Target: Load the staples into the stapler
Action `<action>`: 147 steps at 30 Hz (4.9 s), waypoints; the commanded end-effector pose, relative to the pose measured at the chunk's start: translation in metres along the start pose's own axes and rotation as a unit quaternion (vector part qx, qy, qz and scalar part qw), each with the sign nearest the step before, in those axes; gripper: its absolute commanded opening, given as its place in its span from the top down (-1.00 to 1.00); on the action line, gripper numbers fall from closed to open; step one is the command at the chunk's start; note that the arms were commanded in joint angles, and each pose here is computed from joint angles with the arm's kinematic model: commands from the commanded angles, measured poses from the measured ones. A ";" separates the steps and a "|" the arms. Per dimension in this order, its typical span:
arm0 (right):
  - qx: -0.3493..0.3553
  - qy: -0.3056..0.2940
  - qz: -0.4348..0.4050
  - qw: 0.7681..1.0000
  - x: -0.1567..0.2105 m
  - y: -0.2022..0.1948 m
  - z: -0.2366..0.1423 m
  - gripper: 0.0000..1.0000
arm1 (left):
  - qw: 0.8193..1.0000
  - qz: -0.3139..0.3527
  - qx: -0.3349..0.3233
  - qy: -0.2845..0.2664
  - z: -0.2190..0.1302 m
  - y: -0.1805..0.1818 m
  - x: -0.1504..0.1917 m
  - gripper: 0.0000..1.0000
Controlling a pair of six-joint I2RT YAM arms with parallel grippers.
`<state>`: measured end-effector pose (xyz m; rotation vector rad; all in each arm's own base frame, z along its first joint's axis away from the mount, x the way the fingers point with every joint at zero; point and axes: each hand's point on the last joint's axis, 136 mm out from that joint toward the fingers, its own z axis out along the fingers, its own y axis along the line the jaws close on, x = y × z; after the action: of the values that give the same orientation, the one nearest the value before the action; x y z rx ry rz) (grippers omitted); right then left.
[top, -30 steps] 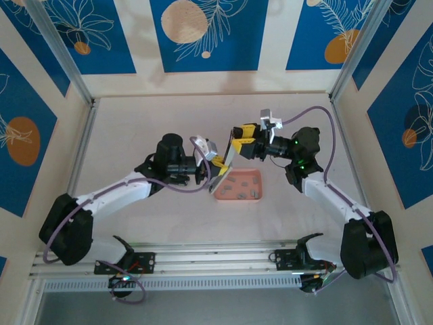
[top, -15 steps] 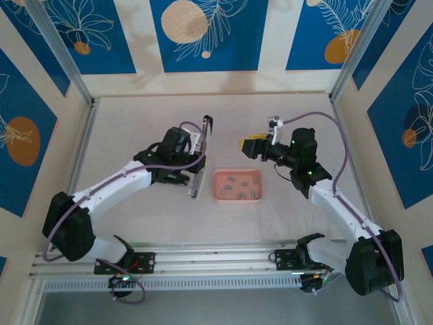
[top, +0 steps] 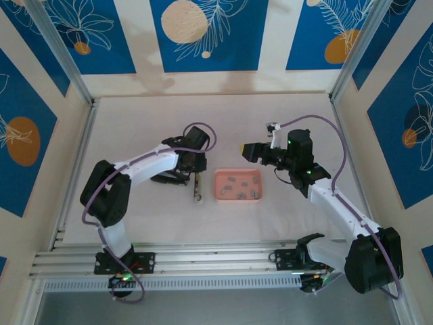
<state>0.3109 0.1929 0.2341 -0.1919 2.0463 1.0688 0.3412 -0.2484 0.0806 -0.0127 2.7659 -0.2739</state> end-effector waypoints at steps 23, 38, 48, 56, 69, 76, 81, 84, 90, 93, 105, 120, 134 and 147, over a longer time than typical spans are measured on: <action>0.000 0.015 -0.010 1.000 0.002 -0.001 0.005 -0.36 | 0.997 0.029 -0.066 0.029 0.020 0.003 -0.002 0.32; 0.002 0.183 -0.188 0.965 0.043 0.047 0.063 -0.38 | 0.991 -0.026 0.117 -0.054 -0.063 0.014 -0.022 0.04; -0.040 0.304 -0.367 0.878 0.101 0.070 0.142 -0.59 | 0.965 -0.156 0.175 -0.115 -0.077 0.110 -0.020 -0.06; -0.076 0.359 -0.433 0.823 0.150 0.067 0.200 -0.70 | 0.944 -0.236 0.170 -0.157 -0.078 0.163 -0.012 -0.06; -0.081 0.406 -0.473 0.778 0.198 0.050 0.245 -0.79 | 0.932 -0.272 0.181 -0.156 -0.072 0.186 -0.007 -0.04; -0.074 0.417 -0.471 0.774 0.218 0.040 0.258 -0.75 | 0.931 -0.276 0.183 -0.153 -0.067 0.188 -0.003 -0.04; -0.078 0.416 -0.481 0.768 0.229 0.036 0.262 -0.38 | 0.931 -0.275 0.186 -0.154 -0.069 0.187 -0.003 -0.03; -0.074 0.405 -0.486 0.770 0.227 0.035 0.266 -0.12 | 0.930 -0.273 0.188 -0.156 -0.071 0.186 -0.004 -0.03; -0.083 0.374 -0.483 0.787 0.210 0.046 0.265 0.27 | 0.931 -0.257 0.203 -0.163 -0.078 0.180 -0.006 -0.01; -0.096 0.336 -0.476 0.807 0.191 0.061 0.260 0.41 | 0.930 -0.245 0.216 -0.170 -0.085 0.175 -0.009 0.01; -0.039 0.113 -0.275 0.954 0.085 0.089 0.209 0.43 | 0.883 -0.147 0.361 -0.259 -0.156 0.114 -0.036 0.04; -0.033 -0.008 -0.180 0.983 0.093 0.117 0.159 0.48 | 0.860 -0.053 0.419 -0.287 -0.161 0.056 -0.030 -0.26; -0.037 -0.035 -0.160 0.986 0.085 0.119 0.144 0.50 | 0.874 -0.063 0.394 -0.276 -0.145 0.052 -0.029 -0.23; -0.067 -0.042 -0.166 0.983 0.080 0.134 0.139 0.50 | 0.864 -0.049 0.424 -0.267 -0.142 0.032 -0.032 -0.08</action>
<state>0.2774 0.3941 0.1670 -0.5621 1.9429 0.8962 0.3197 -0.1820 0.2002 -0.0502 1.9577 -1.2486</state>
